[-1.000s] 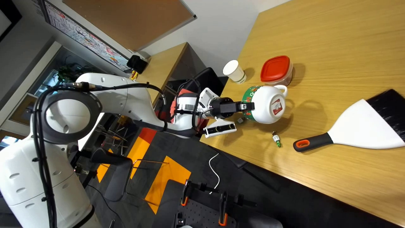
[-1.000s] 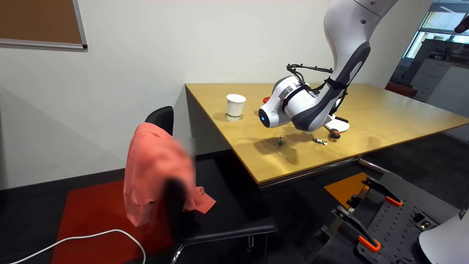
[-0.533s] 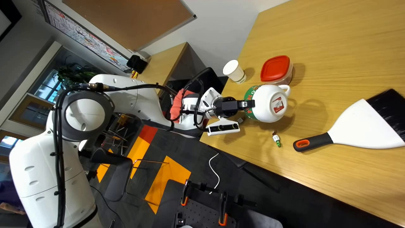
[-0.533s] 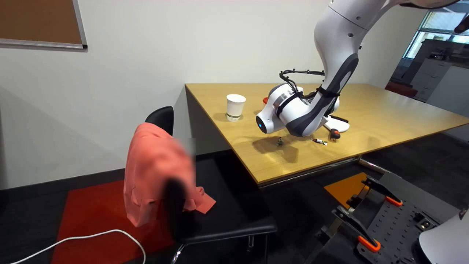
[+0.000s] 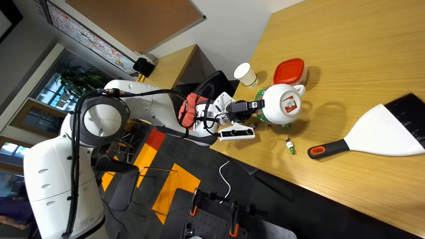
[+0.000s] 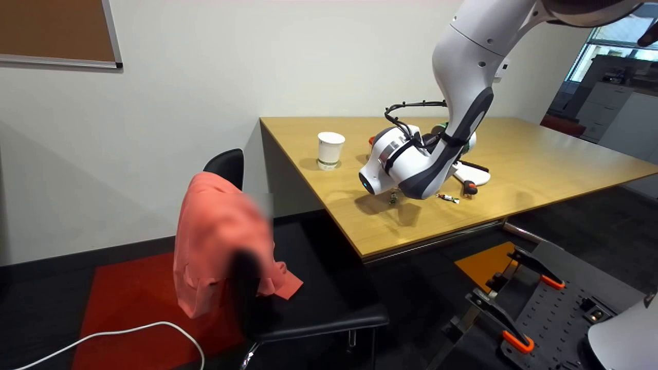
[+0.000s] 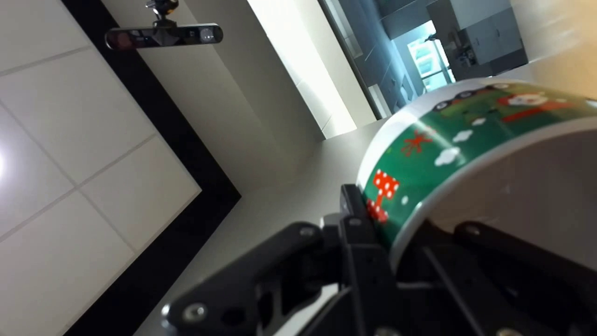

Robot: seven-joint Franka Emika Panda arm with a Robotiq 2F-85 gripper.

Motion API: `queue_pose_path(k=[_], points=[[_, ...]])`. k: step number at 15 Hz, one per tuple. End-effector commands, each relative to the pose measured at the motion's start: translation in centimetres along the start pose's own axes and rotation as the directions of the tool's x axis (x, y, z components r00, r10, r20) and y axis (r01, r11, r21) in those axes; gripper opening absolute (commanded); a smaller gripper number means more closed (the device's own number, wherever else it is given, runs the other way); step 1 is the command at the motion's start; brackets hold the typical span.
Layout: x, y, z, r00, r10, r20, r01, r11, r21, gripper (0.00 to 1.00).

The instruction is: Pour the things in the mug onto the table

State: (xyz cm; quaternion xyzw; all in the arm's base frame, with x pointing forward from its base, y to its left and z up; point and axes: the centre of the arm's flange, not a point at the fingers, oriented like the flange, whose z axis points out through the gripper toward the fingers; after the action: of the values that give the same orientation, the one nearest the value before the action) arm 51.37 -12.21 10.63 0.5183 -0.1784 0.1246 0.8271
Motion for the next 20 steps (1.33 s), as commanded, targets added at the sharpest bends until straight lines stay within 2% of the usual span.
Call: queue_pose_path(k=[1,4,7,9,11,13,16,18,20], points=[[1.5,0.4,0.4,0.999,-0.013,-0.053,0.007,0.994,-0.108,0.03],[1.5,0.5,0.6,0.998,-0.016,-0.067,0.008,0.992,-0.123,0.03],[1.9,1.0,1.1,0.999,-0.020,-0.041,0.018,0.998,-0.059,0.03],[2.4,2.0,2.0,0.999,-0.020,0.027,0.017,0.995,0.093,0.03],[3.2,3.0,3.1,0.998,-0.007,0.069,-0.007,0.981,0.196,0.03],[4.1,4.8,4.9,0.992,0.018,0.125,-0.054,0.954,0.295,0.03],[5.1,7.8,7.6,0.971,0.057,0.231,-0.152,0.895,0.420,0.03],[5.5,10.0,9.3,0.949,0.075,0.307,-0.226,0.840,0.493,0.03],[5.8,12.1,10.7,0.923,0.091,0.374,-0.303,0.771,0.560,0.03]])
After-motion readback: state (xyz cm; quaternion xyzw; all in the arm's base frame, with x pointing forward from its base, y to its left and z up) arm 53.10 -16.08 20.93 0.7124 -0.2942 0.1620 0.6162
